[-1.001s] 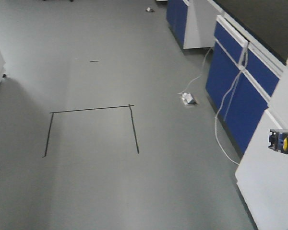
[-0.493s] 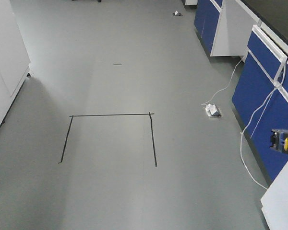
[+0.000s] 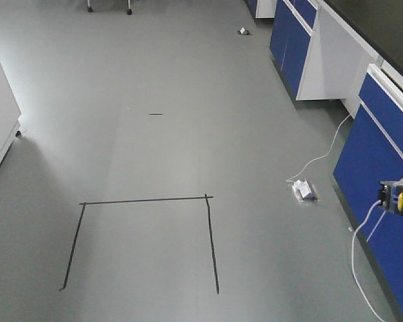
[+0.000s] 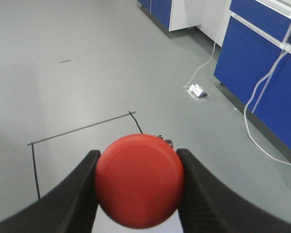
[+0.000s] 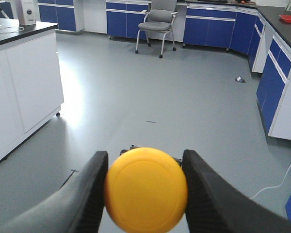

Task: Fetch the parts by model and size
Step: 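Drive the base to the bench with the red tray, holding both buttons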

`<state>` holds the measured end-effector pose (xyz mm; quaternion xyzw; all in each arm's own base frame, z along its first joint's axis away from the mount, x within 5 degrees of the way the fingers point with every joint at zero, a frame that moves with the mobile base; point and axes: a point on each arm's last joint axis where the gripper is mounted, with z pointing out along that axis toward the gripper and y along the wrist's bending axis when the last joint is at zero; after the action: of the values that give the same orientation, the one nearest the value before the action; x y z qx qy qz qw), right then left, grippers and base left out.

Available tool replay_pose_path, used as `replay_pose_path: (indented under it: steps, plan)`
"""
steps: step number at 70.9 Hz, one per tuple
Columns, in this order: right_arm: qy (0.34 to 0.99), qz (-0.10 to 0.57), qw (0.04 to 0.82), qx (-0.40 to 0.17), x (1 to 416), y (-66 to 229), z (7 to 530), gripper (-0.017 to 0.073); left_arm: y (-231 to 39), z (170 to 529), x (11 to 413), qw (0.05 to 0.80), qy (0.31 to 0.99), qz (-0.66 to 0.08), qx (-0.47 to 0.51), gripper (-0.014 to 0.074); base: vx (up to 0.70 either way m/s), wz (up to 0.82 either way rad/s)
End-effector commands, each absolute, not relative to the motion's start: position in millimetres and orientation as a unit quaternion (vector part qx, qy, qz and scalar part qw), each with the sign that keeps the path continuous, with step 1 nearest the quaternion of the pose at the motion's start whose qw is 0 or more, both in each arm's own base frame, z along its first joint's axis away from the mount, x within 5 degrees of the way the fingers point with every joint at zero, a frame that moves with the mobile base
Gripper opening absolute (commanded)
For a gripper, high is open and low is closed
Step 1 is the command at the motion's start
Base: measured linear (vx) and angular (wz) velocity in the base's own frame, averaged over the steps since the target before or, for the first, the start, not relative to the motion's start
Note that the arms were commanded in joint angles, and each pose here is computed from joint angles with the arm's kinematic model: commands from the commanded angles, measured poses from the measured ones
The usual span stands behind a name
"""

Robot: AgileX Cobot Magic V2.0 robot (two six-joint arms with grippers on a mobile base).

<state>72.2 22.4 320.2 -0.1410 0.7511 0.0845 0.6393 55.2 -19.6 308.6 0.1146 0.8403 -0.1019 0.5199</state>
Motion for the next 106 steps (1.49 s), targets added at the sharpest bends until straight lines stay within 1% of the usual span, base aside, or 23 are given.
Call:
replay_pose_path:
  steps: [1,39,106]
  plan:
    - [0.717,0.084,0.676,-0.148,72.7,23.5,335.5,-0.0002,-20.9,322.0,58.8,0.553,0.818,-0.111,0.109,-0.0007,0.61,-0.03]
    - [0.717,0.084,0.676,-0.148,72.6,23.5,335.5,-0.0002,-21.0,322.0,59.2,0.553,0.819,-0.111,0.109,-0.0007,0.65,0.01]
    - [0.717,0.084,0.676,-0.148,72.6,23.5,335.5,-0.0002,-20.9,322.1,58.8,0.554,0.818,-0.111,0.109,-0.0007,0.72,0.03]
